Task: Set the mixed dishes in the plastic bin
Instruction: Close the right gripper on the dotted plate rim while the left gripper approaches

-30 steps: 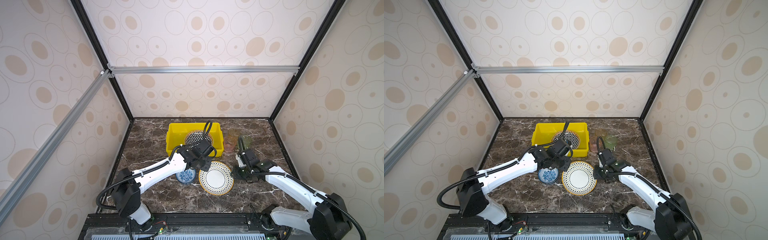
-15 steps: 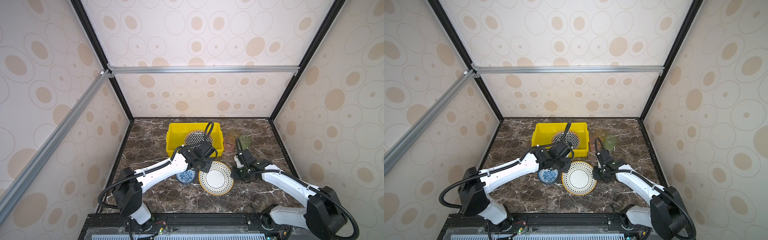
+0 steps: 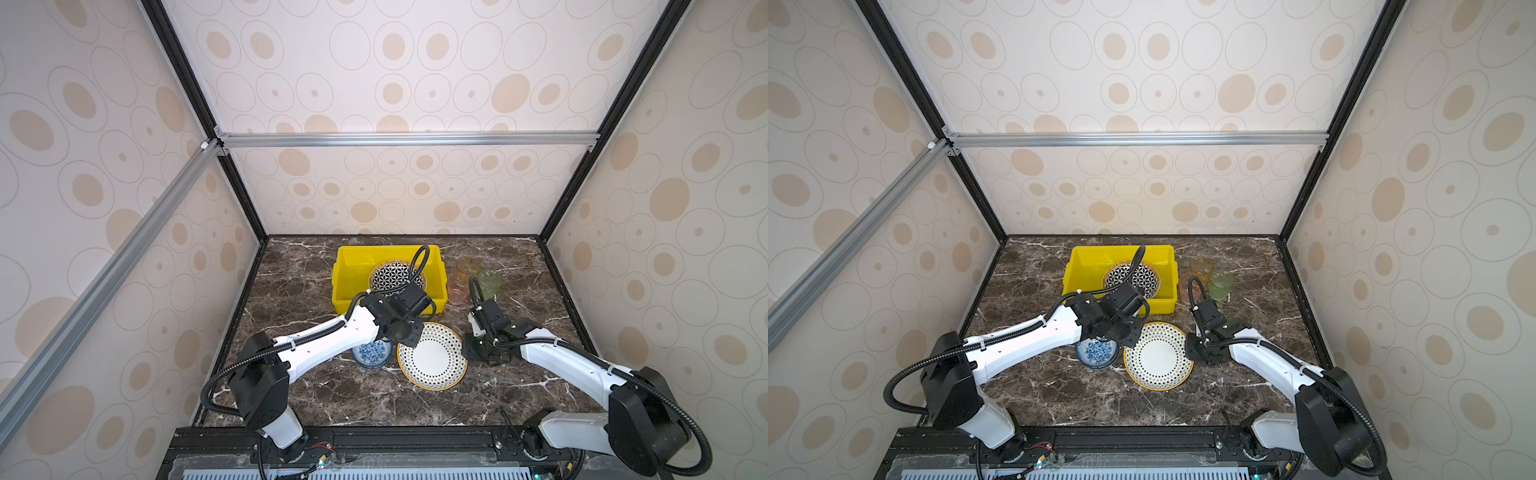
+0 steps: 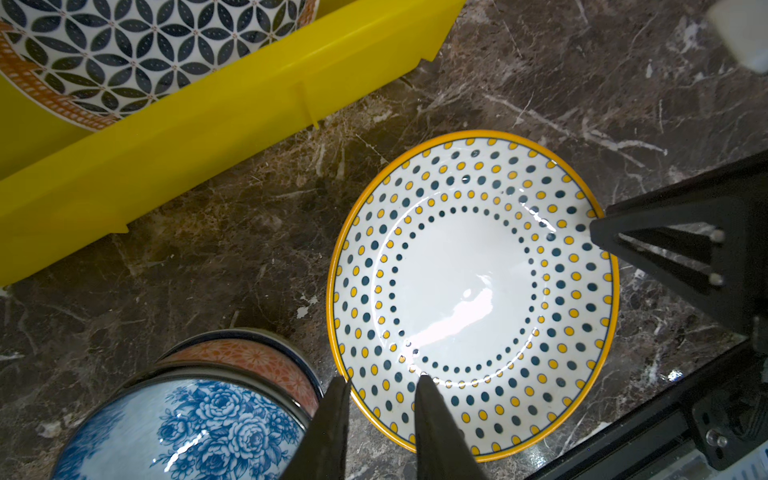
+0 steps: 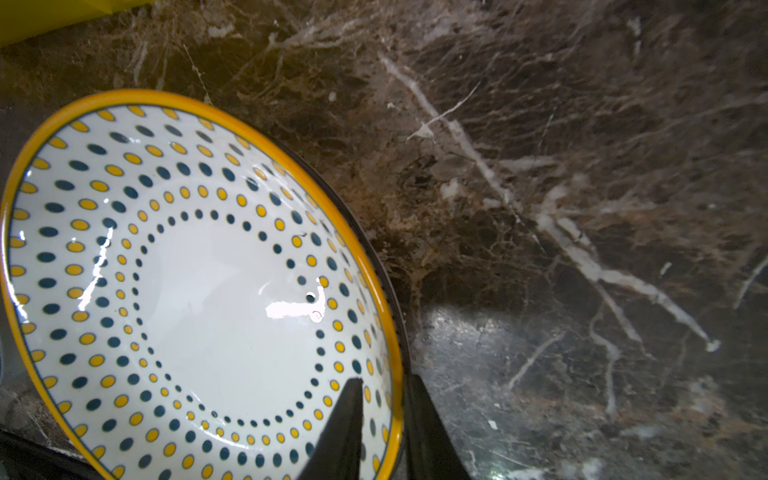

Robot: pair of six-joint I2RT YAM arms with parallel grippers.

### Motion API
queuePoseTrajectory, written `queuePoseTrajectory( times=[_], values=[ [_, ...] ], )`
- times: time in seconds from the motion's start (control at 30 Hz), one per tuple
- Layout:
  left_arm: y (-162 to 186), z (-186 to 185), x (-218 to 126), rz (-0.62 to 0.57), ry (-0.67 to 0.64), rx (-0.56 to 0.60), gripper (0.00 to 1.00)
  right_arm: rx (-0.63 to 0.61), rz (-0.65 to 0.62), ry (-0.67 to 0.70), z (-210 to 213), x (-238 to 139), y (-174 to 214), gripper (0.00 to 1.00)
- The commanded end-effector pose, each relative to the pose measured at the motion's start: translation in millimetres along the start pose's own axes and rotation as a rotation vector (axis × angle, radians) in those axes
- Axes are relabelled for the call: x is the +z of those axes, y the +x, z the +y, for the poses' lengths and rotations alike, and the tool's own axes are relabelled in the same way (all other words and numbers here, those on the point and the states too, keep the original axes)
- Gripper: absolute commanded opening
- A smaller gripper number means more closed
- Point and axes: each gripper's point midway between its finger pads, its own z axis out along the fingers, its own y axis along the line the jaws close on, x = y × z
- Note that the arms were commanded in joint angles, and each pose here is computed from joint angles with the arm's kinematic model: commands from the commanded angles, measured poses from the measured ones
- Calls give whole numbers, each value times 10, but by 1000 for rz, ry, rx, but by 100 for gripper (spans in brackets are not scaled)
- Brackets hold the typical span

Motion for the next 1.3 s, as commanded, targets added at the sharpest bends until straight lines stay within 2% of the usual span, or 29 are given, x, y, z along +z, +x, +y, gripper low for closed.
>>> queuePoseTrajectory(
  times=[0.0, 0.93, 1.27],
  values=[
    [-34, -57, -47, 2, 4, 19, 28, 4, 15, 28, -46, 34, 43, 21],
    [137, 20, 88, 74, -40, 41, 29, -6, -19, 61, -100, -41, 0, 17],
    [65, 31, 54, 44, -51, 33, 29, -27, -59, 26, -38, -100, -27, 17]
  ],
)
